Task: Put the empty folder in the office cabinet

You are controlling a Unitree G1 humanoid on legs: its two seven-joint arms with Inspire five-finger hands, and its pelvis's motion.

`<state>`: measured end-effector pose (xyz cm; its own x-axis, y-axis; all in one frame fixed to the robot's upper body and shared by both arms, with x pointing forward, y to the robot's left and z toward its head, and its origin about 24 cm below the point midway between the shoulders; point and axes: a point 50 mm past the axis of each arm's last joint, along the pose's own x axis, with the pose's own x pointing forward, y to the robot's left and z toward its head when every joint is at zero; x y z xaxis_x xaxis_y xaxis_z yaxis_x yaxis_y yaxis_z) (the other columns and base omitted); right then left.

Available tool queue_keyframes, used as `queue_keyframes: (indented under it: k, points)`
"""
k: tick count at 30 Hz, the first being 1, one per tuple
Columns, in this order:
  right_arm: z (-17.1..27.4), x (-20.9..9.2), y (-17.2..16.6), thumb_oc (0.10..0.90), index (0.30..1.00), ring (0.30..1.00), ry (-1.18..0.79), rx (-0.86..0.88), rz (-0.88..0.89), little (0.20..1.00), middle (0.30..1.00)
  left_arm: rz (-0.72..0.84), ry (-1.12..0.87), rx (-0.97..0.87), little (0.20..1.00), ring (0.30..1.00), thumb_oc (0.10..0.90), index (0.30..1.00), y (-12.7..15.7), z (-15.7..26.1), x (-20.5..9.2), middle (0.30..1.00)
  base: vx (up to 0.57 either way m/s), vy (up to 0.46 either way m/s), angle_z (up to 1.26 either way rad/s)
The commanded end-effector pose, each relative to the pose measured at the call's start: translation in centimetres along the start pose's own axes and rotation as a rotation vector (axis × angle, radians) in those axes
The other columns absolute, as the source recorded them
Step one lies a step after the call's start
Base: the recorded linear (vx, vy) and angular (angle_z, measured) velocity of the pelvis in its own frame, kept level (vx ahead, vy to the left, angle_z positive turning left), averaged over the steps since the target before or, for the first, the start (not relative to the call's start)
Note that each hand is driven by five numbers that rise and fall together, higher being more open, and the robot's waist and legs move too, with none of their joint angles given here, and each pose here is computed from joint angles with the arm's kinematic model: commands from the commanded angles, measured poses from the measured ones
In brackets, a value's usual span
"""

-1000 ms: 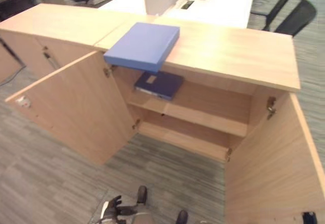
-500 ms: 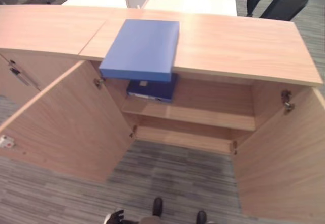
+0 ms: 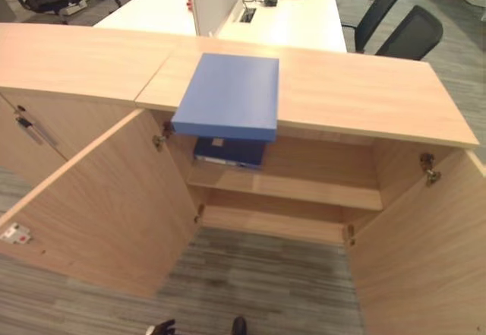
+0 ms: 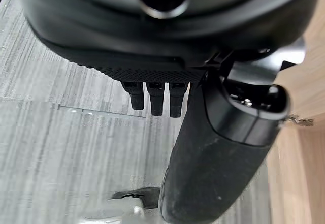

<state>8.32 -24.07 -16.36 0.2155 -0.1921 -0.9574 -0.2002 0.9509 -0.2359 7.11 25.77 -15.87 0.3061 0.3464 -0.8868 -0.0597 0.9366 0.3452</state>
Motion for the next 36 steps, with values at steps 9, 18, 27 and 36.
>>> queue_keyframes:
  k: [9, 18, 27, 36]
  points:
    - [1.2, 0.0, -0.7, 0.8, 0.9, 0.9, -0.045, -0.024, -0.001, 0.9, 0.9, -0.117, -0.106, -0.007, 0.9, 0.9, 0.8, 0.9, -2.3, 3.2, 0.1, 0.9, 0.11, -0.104, 0.48]
    - [1.2, -0.1, -1.8, 0.8, 0.9, 0.9, -0.05, 0.022, -0.025, 0.9, 0.9, -0.226, -0.131, -0.195, 0.9, 0.9, 0.8, 0.9, -4.7, 3.8, -0.5, 0.9, 0.09, -0.055, 0.27]
    - [0.0, -0.2, -2.9, 0.8, 0.9, 0.9, -0.044, 0.152, -0.059, 0.9, 0.9, -0.291, -0.275, -0.143, 0.9, 0.9, 0.8, 0.9, -5.2, 6.9, -1.2, 0.9, 0.13, 0.129, -0.12]
    - [-1.0, -0.3, -3.1, 0.8, 0.9, 0.9, -0.015, 0.34, -0.079, 0.9, 0.9, -0.173, -0.75, -0.394, 0.9, 0.9, 0.8, 0.9, 1.7, 14.3, -6.2, 0.9, 0.07, 0.102, -0.09]
